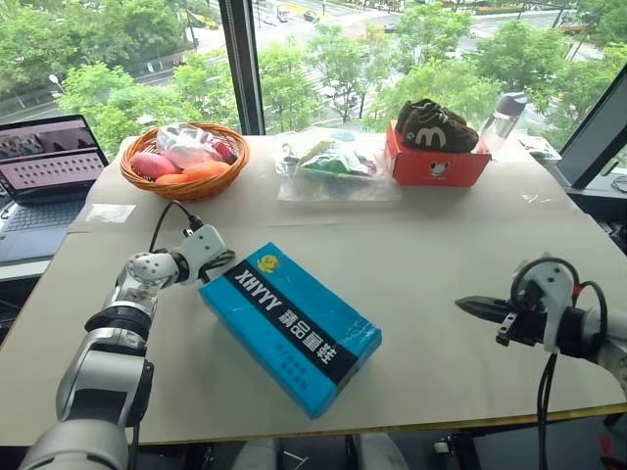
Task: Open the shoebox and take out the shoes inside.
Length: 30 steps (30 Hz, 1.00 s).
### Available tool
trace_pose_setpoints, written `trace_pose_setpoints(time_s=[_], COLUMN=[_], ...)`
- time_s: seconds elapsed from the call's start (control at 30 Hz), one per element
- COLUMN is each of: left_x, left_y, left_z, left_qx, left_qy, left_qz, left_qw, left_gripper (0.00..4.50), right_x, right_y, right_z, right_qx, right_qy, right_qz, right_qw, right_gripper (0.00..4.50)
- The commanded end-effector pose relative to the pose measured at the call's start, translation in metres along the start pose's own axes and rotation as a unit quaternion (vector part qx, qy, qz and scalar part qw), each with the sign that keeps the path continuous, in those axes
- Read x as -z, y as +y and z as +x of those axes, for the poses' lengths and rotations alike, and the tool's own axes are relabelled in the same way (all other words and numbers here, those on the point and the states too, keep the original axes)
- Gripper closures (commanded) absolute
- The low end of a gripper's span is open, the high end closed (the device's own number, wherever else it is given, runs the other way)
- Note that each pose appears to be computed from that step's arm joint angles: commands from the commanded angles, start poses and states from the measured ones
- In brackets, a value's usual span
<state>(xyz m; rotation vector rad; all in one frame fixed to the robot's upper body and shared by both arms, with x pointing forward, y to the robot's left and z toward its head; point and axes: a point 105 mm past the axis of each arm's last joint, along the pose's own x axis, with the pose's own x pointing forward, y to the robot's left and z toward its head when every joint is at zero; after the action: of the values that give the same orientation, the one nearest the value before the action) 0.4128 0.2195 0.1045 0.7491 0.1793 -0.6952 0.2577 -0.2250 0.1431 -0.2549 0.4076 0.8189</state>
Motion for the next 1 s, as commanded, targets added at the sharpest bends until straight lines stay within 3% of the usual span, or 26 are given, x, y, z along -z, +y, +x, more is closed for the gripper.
trace_pose_setpoints(time_s=[0.03, 0.4, 0.5, 0.63, 1.0], left_x=[-0.008, -0.001, -0.010, -0.038, -0.057], left_y=[0.010, 0.007, 0.007, -0.004, -0.015], left_z=[-0.003, -0.016, -0.019, -0.030, -0.056], left_qx=[-0.010, 0.000, 0.010, 0.097, 0.182], left_qy=[-0.011, -0.020, -0.052, -0.135, -0.147], left_qz=[0.020, 0.013, -0.007, -0.080, -0.164], left_qw=[1.000, 1.000, 0.999, 0.983, 0.958], left_gripper=[4.45, 4.45, 4.45, 4.45, 4.45], right_x=[-0.006, 0.003, 0.004, 0.004, -0.007], right_y=[0.036, 0.078, 0.078, 0.081, 0.078], right_z=[0.009, 0.024, 0.030, 0.041, 0.075], right_qx=[-0.101, -0.270, -0.280, -0.300, -0.298], right_qy=[0.010, 0.015, 0.011, 0.001, -0.043], right_qz=[0.000, 0.031, 0.036, 0.042, 0.034], right_qw=[0.995, 0.962, 0.959, 0.953, 0.953], right_gripper=[4.50, 4.50, 4.50, 4.50, 4.50])
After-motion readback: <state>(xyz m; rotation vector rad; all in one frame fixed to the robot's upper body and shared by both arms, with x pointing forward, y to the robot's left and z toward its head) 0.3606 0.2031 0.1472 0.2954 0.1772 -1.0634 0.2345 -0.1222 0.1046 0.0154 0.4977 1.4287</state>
